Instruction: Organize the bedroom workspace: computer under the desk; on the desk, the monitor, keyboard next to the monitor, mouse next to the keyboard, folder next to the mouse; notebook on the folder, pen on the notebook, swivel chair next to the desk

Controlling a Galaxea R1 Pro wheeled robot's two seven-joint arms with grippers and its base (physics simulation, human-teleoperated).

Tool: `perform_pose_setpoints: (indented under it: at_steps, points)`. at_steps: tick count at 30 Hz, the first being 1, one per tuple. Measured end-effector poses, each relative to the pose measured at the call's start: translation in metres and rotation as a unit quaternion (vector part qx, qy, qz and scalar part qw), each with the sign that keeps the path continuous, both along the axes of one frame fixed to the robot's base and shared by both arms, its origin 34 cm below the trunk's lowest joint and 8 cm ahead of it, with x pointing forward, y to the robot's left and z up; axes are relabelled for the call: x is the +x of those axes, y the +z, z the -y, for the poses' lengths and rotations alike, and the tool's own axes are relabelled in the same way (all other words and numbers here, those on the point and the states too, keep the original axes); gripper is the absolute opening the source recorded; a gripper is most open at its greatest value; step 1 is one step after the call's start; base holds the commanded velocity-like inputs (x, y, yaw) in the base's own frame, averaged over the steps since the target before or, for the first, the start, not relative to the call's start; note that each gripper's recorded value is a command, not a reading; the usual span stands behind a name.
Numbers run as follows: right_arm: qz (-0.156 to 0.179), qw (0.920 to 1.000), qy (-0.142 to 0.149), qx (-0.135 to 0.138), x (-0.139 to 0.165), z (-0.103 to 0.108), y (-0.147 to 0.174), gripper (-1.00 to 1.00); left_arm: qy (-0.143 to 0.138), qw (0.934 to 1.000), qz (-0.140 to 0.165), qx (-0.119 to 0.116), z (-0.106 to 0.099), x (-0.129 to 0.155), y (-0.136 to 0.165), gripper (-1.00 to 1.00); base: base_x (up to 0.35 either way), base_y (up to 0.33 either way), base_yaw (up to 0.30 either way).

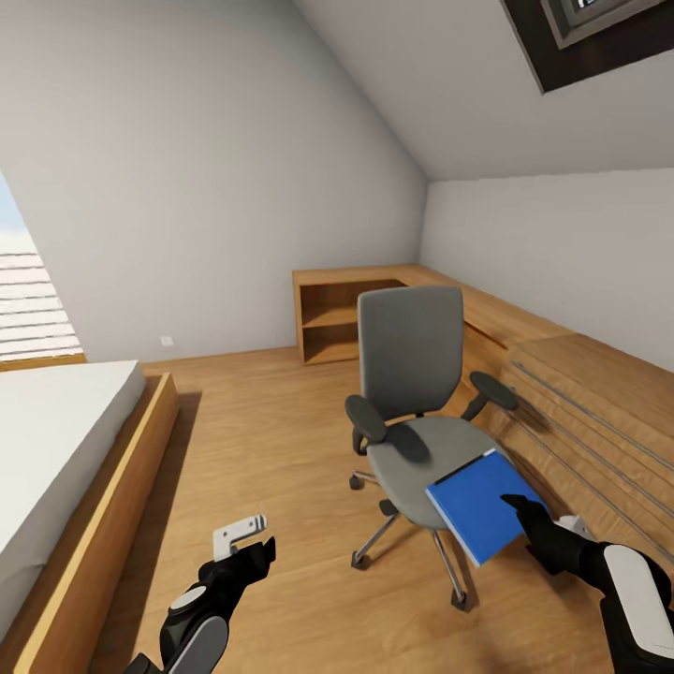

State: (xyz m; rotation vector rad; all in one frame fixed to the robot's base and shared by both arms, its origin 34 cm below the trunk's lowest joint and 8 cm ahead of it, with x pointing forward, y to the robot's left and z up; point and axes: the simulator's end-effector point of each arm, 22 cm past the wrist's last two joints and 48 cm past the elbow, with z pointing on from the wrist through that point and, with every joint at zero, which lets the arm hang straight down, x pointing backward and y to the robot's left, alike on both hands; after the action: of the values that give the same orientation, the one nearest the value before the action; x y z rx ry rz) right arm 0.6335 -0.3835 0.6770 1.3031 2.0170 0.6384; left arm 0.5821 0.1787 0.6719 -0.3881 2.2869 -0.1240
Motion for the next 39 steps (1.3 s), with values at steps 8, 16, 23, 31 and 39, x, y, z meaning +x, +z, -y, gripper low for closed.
perform_pose_setpoints:
  at_steps: [8,16,23,31,39]
  points:
    - [0.000,1.0000,0.000,0.000,-0.002,0.000,-0.016,1.00,0.000,1.0000,-0.001,0.000,0.000,-0.003,-0.017,1.00,0.000,0.000,0.000]
    - [-0.001,1.0000,0.000,-0.002,-0.005,0.000,-0.032,1.00,0.000,1.0000,-0.004,0.001,0.000,-0.006,-0.035,1.00,0.000,0.000,0.000]
    - [-0.001,1.0000,0.000,-0.001,-0.007,0.000,-0.046,1.00,0.000,1.0000,-0.004,0.001,0.000,-0.008,-0.049,1.00,0.000,0.000,0.000]
    - [-0.001,1.0000,0.001,-0.002,-0.010,0.000,-0.063,1.00,-0.001,1.0000,-0.005,0.001,0.001,-0.011,-0.066,1.00,0.000,0.000,0.000]
    - [0.000,1.0000,0.001,-0.002,-0.013,-0.001,-0.079,1.00,-0.002,1.0000,-0.005,0.000,0.003,-0.015,-0.083,1.00,0.000,0.000,0.000]
